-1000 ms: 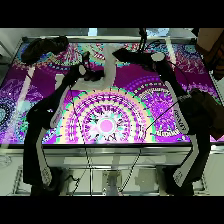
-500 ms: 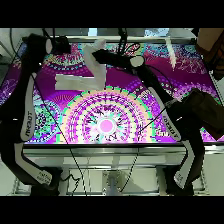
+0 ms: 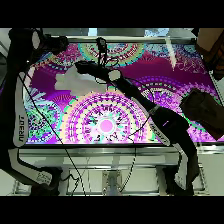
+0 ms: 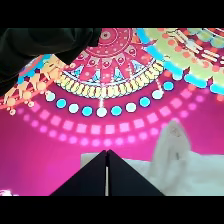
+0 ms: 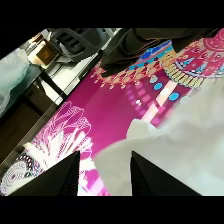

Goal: Fold the shirts.

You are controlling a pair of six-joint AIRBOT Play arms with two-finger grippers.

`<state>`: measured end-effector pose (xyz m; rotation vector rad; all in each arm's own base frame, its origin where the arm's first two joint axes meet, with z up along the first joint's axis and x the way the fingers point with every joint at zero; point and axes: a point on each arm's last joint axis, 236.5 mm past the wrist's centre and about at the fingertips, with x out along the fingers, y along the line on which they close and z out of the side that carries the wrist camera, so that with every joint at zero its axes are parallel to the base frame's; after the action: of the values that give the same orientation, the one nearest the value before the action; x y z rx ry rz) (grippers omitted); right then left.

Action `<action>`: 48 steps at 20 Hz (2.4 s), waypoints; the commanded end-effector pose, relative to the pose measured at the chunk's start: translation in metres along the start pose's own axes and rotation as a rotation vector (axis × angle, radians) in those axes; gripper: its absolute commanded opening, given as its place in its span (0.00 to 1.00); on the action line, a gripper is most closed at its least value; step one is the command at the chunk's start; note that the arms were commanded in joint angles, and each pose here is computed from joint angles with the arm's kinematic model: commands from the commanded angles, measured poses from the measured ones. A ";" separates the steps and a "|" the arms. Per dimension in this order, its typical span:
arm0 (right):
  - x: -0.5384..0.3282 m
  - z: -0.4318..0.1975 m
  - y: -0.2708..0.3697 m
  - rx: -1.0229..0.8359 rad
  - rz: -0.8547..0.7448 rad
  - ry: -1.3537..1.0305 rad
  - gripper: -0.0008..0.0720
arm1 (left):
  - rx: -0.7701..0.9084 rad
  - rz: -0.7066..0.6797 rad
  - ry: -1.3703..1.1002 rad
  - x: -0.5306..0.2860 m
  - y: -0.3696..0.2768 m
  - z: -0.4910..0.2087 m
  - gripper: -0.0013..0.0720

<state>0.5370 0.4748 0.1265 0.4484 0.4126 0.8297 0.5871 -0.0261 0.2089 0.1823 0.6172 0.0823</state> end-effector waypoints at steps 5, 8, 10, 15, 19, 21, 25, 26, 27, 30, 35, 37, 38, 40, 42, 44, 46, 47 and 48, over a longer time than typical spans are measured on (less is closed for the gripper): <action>-0.007 0.014 -0.028 0.008 -0.033 -0.012 0.53 | 0.019 0.003 0.053 0.001 0.001 -0.014 0.05; -0.021 0.017 -0.052 0.021 -0.019 0.057 0.56 | 0.041 -0.032 0.121 0.012 -0.011 -0.038 0.25; -0.035 0.017 -0.072 0.076 -0.007 0.116 0.74 | 0.086 -0.105 0.177 0.021 -0.030 -0.057 0.44; -0.078 0.011 -0.129 0.227 -0.035 0.263 0.78 | 0.131 -0.203 0.332 0.053 -0.061 -0.109 0.52; -0.094 -0.002 -0.165 0.250 -0.142 0.328 0.78 | 0.127 -0.205 0.460 0.093 -0.066 -0.160 0.51; -0.095 -0.012 -0.176 0.268 -0.185 0.350 0.78 | 0.095 -0.196 0.512 0.109 -0.066 -0.182 0.51; -0.090 -0.040 -0.189 0.351 -0.207 0.399 0.78 | 0.126 -0.162 0.574 0.127 -0.059 -0.210 0.51; -0.088 -0.049 -0.193 0.373 -0.211 0.413 0.78 | 0.130 -0.159 0.574 0.131 -0.059 -0.213 0.51; -0.085 -0.059 -0.196 0.389 -0.213 0.426 0.78 | 0.131 -0.160 0.574 0.134 -0.060 -0.215 0.51; -0.069 -0.085 -0.200 0.517 -0.179 0.426 0.78 | 0.129 -0.166 0.571 0.140 -0.064 -0.219 0.50; -0.051 -0.121 -0.201 0.600 -0.172 0.448 0.78 | 0.117 -0.190 0.587 0.143 -0.072 -0.226 0.50; -0.044 -0.121 -0.202 0.615 -0.190 0.416 0.78 | 0.112 -0.211 0.586 0.142 -0.077 -0.226 0.50; -0.041 -0.120 -0.201 0.613 -0.196 0.404 0.76 | 0.106 -0.219 0.582 0.142 -0.080 -0.225 0.50; -0.037 -0.121 -0.198 0.610 -0.197 0.397 0.75 | 0.098 -0.228 0.569 0.143 -0.083 -0.222 0.50; -0.035 -0.125 -0.196 0.627 -0.202 0.396 0.75 | 0.104 -0.234 0.563 0.143 -0.087 -0.221 0.50; -0.033 -0.139 -0.195 0.678 -0.202 0.422 0.75 | 0.125 -0.248 0.556 0.142 -0.094 -0.220 0.50; -0.028 -0.157 -0.188 0.714 -0.185 0.451 0.75 | 0.149 -0.261 0.548 0.141 -0.102 -0.218 0.48; -0.023 -0.161 -0.182 0.731 -0.170 0.448 0.69 | 0.153 -0.263 0.545 0.140 -0.104 -0.218 0.47; -0.018 -0.159 -0.179 0.734 -0.162 0.425 0.69 | 0.153 -0.268 0.543 0.140 -0.107 -0.217 0.47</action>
<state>0.5575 0.3731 -0.0938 0.8525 1.1436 0.5827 0.5760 -0.0726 -0.0657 0.2169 1.1943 -0.1615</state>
